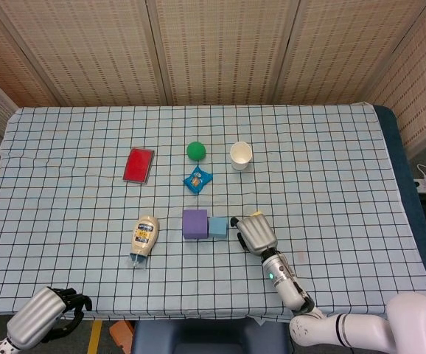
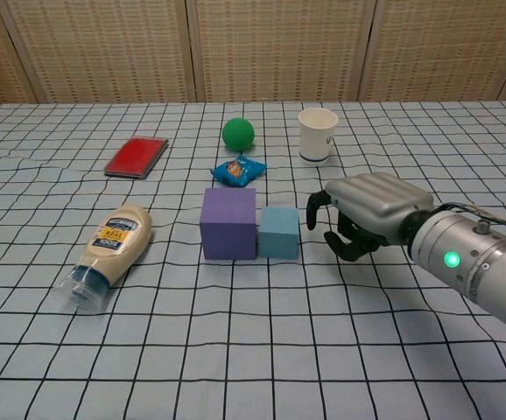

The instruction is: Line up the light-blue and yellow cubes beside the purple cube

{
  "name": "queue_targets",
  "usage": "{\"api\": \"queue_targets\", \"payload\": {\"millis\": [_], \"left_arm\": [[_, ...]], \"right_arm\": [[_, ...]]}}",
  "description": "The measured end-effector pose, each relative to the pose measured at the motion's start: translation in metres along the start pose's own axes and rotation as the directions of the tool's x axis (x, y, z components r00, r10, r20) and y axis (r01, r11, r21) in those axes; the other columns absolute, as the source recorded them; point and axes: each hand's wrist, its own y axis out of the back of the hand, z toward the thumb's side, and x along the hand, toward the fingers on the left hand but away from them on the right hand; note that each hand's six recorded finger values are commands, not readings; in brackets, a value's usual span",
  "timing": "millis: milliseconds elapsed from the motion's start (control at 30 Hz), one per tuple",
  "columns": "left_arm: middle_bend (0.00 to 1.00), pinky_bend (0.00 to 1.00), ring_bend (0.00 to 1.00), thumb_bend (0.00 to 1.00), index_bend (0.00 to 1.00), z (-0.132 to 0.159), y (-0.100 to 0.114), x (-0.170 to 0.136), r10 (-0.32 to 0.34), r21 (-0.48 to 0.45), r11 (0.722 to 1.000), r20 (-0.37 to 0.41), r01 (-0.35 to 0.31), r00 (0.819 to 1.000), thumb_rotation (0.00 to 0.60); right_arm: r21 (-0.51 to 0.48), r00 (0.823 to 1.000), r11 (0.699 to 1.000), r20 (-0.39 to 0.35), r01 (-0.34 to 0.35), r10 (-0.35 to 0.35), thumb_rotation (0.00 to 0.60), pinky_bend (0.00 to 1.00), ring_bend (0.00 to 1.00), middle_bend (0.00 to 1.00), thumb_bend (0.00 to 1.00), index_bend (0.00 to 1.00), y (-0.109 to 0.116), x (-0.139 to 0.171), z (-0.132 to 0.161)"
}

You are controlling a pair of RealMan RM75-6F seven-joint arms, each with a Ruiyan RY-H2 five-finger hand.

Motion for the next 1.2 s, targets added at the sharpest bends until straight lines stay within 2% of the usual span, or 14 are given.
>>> {"api": "queue_targets", "payload": {"millis": [767, 1200], "left_arm": [[0.61, 0.78, 0.56, 0.52, 0.49, 0.000, 0.001, 0.000, 0.006, -0.003, 1.000, 0.000, -0.006, 1.000, 0.600], [0.61, 0.78, 0.56, 0.52, 0.49, 0.000, 0.002, 0.000, 0.005, -0.006, 1.000, 0.001, -0.005, 1.000, 0.600]], "right_arm": [[-0.082, 0.998, 0.996, -0.059, 0.019, -0.024, 0.600, 0.89, 0.85, 0.96, 0.52, 0.35, -0.009, -0.004, 0.011], [-0.100, 0.998, 0.995, -0.057, 0.029, -0.035, 0.600, 0.89, 0.85, 0.96, 0.52, 0.35, -0.012, -0.007, 0.008]]}}
